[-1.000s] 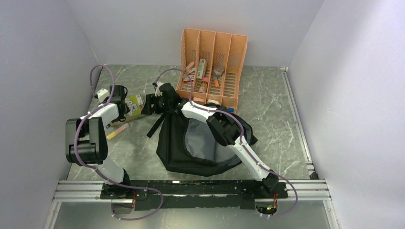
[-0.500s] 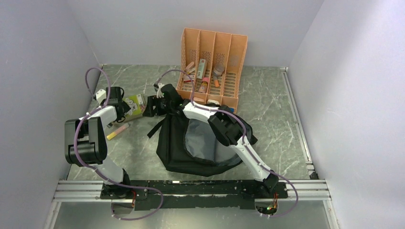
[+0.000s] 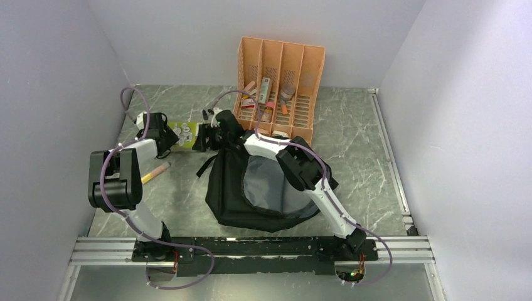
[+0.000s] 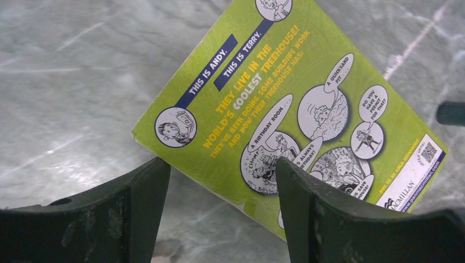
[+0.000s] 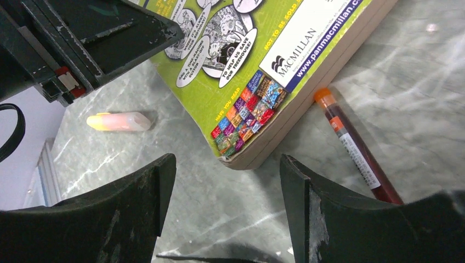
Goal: Pack the student bag
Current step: Adjust the book at the center of the board, then move the distractor to the corner of the board.
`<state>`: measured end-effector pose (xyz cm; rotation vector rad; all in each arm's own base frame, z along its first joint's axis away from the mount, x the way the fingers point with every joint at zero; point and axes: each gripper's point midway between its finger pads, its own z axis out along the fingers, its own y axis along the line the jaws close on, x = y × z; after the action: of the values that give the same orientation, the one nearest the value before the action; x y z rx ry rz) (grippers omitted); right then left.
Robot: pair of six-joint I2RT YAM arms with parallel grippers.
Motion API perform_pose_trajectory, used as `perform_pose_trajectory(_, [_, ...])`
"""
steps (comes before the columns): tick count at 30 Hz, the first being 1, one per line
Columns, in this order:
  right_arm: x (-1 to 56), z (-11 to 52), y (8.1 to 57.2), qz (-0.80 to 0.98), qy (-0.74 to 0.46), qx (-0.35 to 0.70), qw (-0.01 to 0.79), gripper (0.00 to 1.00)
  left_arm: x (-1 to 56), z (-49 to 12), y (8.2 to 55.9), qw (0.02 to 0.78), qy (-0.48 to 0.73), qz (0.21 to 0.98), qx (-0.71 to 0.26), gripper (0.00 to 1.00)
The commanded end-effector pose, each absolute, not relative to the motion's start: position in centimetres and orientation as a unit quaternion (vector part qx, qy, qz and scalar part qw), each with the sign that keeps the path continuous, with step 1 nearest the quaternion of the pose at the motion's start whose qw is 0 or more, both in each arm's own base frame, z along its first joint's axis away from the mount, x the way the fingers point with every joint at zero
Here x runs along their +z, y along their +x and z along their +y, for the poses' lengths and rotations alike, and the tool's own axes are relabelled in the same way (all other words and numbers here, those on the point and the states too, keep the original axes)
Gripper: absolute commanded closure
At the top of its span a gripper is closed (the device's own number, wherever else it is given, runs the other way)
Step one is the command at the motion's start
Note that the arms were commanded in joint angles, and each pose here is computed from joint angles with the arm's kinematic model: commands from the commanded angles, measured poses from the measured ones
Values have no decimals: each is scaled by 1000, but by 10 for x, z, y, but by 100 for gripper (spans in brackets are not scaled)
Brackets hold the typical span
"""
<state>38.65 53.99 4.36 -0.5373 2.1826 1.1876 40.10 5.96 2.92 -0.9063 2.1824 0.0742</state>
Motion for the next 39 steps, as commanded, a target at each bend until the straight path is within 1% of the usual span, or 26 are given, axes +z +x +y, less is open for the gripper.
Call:
perform_pose_trajectory(1, [71, 521, 413, 825, -163, 414, 348, 27, -3, 16, 385, 316, -294, 902, -16, 27])
perform_pose_trajectory(4, [68, 509, 427, 841, -125, 387, 358, 27, 6, 14, 386, 323, -299, 898, -19, 27])
perform_pose_trajectory(10, [57, 498, 444, 858, -71, 351, 369, 27, 60, 35, 390, 368, -327, 870, 20, 19])
perform_pose_trajectory(13, [51, 505, 446, 861, -61, 358, 356, 31, 84, 41, 397, 393, -329, 858, 29, 14])
perform_pose_trajectory(15, [46, 509, 447, 862, -53, 363, 349, 35, 93, 43, 405, 405, -325, 854, 31, 13])
perform_pose_trajectory(20, [38, 519, 443, 863, -55, 366, 343, 44, 91, 51, 420, 406, -320, 855, 43, 11])
perform_pose_trajectory(23, [27, 520, 441, 871, -62, 354, 336, 45, 84, 57, 427, 401, -320, 857, 52, 9])
perform_pose_trajectory(25, [20, 520, 440, 875, -66, 345, 332, 45, 78, 63, 431, 393, -321, 860, 62, 8])
perform_pose_trajectory(31, [4, 512, 439, 889, -71, 308, 331, 37, 63, 76, 441, 372, -314, 869, 84, 4])
perform_pose_trajectory(35, [-4, 486, 445, 900, -54, 250, 352, 32, 63, 83, 442, 371, -315, 869, 89, 3])
perform_pose_trajectory(39, [4, 453, 458, 901, -30, 206, 380, 29, 67, 89, 443, 379, -315, 866, 90, 3])
